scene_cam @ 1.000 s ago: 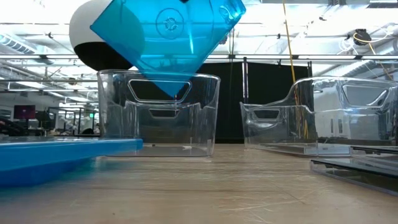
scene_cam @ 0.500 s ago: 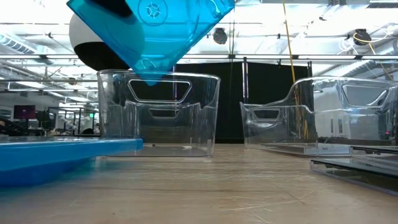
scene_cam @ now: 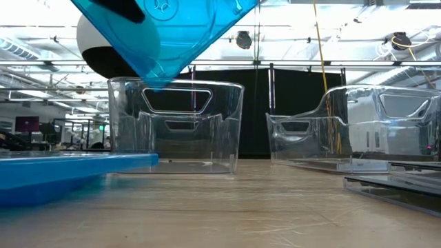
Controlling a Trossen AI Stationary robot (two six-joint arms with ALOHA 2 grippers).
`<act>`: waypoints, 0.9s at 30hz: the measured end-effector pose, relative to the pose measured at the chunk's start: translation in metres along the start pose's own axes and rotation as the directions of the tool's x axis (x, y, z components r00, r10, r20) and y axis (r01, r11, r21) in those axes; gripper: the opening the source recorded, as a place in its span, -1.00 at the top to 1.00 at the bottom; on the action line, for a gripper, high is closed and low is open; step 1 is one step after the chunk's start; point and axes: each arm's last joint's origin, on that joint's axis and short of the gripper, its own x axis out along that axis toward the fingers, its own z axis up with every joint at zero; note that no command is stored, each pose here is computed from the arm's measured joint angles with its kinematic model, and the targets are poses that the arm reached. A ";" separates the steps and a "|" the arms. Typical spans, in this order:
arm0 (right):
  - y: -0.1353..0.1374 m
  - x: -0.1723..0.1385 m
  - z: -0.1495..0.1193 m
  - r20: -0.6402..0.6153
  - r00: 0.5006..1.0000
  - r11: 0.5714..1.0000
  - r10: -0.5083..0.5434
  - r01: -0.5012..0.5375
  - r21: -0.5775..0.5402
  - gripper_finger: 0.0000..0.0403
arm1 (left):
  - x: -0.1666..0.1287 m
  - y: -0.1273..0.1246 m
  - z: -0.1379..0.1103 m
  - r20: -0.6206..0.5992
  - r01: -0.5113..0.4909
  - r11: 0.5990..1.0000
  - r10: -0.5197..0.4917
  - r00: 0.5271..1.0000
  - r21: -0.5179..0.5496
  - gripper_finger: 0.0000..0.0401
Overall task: Pick & place jewel cases by type
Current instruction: Put the blue CD case into the left transparent bin
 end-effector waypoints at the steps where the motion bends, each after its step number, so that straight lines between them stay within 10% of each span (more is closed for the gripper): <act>1: 0.000 0.000 -0.001 -0.009 1.000 1.000 0.003 -0.003 -0.002 0.78 | 0.000 0.000 0.000 0.000 0.002 1.000 -0.002 1.000 -0.001 0.90; 16: 0.000 -0.045 -0.016 -0.138 0.972 0.971 -0.192 0.208 0.115 0.00 | -0.009 -0.007 -0.003 0.054 -0.061 0.996 0.058 0.997 0.062 0.94; 27: 0.007 -0.126 -0.041 -0.034 0.974 0.907 -0.222 0.219 0.361 -0.12 | -0.040 -0.032 -0.011 0.279 -0.244 0.952 0.187 0.942 0.185 0.94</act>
